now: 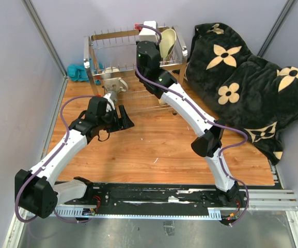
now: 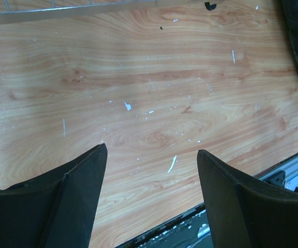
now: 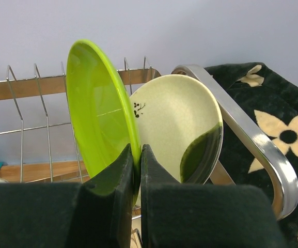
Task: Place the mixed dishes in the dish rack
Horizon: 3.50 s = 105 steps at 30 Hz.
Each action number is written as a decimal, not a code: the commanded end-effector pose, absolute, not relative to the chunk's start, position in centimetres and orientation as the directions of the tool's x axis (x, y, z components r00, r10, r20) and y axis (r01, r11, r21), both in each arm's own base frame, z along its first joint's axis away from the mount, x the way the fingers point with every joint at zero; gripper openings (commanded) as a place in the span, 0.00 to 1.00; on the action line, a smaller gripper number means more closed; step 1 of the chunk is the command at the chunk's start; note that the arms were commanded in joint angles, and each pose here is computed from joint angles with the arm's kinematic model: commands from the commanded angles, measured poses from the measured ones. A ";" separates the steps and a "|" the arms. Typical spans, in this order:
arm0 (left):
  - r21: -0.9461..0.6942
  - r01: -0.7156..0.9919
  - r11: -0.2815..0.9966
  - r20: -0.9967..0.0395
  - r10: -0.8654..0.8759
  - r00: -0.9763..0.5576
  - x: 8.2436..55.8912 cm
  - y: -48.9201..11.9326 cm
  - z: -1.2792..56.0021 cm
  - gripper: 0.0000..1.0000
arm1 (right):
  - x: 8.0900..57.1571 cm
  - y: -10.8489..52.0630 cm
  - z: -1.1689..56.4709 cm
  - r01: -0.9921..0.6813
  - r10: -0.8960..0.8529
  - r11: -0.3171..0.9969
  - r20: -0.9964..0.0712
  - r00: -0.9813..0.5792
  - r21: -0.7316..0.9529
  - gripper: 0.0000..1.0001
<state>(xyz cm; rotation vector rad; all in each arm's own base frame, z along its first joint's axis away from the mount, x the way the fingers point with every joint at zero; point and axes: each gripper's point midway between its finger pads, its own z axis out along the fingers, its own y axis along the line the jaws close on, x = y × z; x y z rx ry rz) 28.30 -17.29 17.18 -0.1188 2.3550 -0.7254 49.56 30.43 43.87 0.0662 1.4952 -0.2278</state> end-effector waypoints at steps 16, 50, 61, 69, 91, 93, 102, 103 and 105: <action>-0.491 0.101 0.865 -0.597 -0.250 -0.762 28.3 -16.2 17.0 0.77 | 49.0 31.2 44.1 0.170 -0.081 0.983 -0.994 0.075 -0.067 0.37; -0.512 0.153 0.845 -0.720 -0.325 -0.613 32.5 -16.7 22.2 0.80 | 40.1 25.3 48.0 -0.052 -0.043 0.997 -0.993 0.111 -0.049 0.64; -0.538 0.140 0.831 -0.745 -0.392 -0.539 34.7 -16.8 25.7 1.00 | 32.7 15.5 39.2 -0.130 -0.002 0.991 -0.989 -0.149 0.018 0.72; -0.486 0.011 0.874 -0.778 -0.427 -0.460 37.3 -14.1 26.0 1.00 | 26.6 12.2 30.8 -0.236 -0.163 0.967 -0.936 -0.311 -0.090 0.98; -0.050 -0.205 0.977 -0.976 -0.092 -0.198 36.5 2.2 12.7 1.00 | 24.5 9.5 23.4 -0.307 -0.107 0.950 -0.858 -0.502 0.062 0.98; -0.056 -0.207 0.977 -0.983 -0.090 -0.159 36.0 2.4 11.9 1.00 | 24.9 9.2 22.7 -0.292 -0.099 0.954 -0.843 -0.528 0.071 0.98; -0.081 -0.143 0.986 -0.991 -0.096 -0.098 37.0 2.1 11.3 1.00 | 26.2 8.0 21.8 -0.242 -0.019 0.960 -0.826 -0.563 0.143 0.98; -0.080 -0.132 0.988 -0.992 -0.093 -0.090 37.1 1.9 11.3 1.00 | 26.2 7.8 21.7 -0.237 -0.018 0.961 -0.825 -0.565 0.141 0.98; -0.081 -0.129 0.988 -0.991 -0.093 -0.092 37.0 1.9 11.2 1.00 | 26.3 7.4 21.6 -0.226 -0.017 0.964 -0.824 -0.567 0.136 0.98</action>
